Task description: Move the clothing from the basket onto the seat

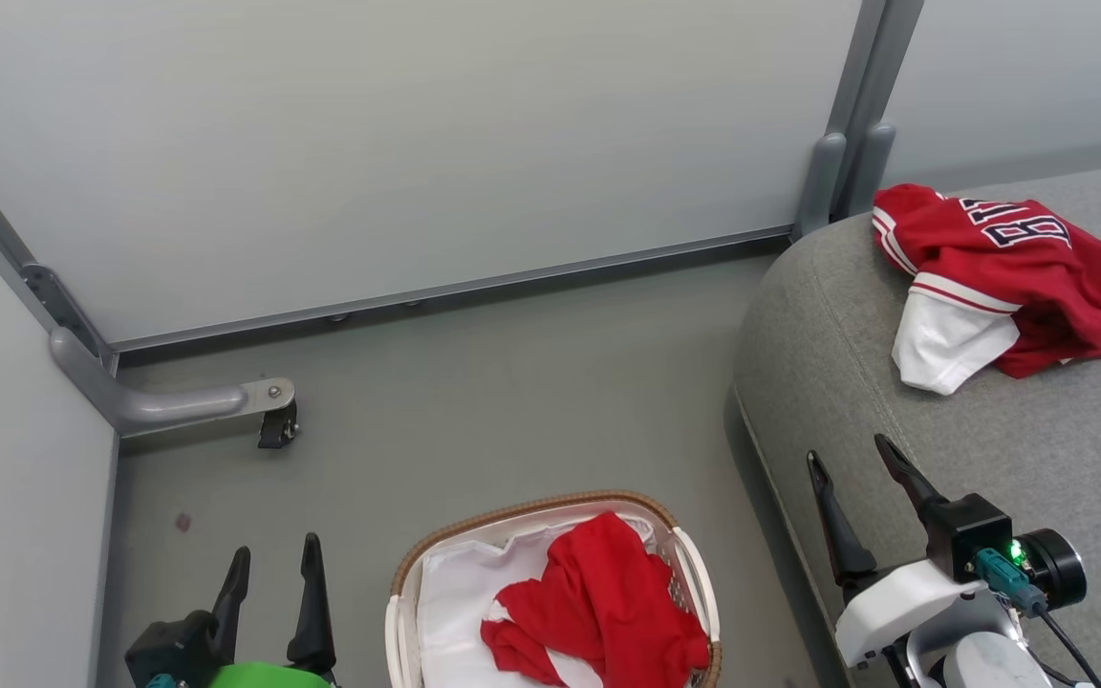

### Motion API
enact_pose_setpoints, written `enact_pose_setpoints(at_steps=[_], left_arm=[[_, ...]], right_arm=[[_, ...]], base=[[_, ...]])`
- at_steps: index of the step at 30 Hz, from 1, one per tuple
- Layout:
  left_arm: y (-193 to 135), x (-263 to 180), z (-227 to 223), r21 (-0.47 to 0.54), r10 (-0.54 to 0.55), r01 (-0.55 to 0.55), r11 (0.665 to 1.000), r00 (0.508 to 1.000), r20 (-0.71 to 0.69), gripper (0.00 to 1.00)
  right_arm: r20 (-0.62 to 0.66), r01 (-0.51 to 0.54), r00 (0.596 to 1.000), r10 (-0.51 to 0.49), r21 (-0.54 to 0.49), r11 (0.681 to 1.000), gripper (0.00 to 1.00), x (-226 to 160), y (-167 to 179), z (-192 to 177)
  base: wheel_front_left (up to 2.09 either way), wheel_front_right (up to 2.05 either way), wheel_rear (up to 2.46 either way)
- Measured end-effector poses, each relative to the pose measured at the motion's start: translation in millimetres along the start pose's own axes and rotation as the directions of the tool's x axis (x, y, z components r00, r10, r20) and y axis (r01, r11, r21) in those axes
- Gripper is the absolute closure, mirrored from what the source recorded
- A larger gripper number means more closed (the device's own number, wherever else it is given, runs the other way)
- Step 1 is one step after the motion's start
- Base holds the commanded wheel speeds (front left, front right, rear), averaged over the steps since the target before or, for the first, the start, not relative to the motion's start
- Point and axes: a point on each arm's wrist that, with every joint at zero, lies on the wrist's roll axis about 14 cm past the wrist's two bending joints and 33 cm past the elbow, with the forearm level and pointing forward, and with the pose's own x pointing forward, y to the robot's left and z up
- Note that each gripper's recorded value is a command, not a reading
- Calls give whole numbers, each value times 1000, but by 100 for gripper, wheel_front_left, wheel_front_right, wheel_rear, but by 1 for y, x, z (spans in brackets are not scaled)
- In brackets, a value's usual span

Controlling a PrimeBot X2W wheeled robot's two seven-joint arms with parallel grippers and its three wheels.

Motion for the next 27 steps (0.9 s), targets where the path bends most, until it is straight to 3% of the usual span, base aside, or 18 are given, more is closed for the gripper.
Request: enact_pose_setpoints(at_steps=[8, 14, 21, 27], left_arm=[[-15, 11, -14, 19, -58, 58, 998, 997, -49, 0], [-43, 43, -36, 57, -158, 167, 984, 979, -131, 0], [-64, 88, -80, 111, -250, 289, 951, 928, -276, 0], [-80, 115, -137, 107, -321, 400, 910, 845, -428, 0]], right_arm=[[1, 6, 1000, -6, 1, 1000, 0, 8, -3, 0], [14, 27, 1000, -27, -5, 1000, 0, 30, -15, 1], [28, 47, 999, -47, -18, 999, 0, 62, -29, -2], [33, 71, 997, -70, -14, 997, 0, 89, -44, -13]], base=[[0, 0, 0], [0, 0, 0], [0, 0, 0], [0, 0, 0]])
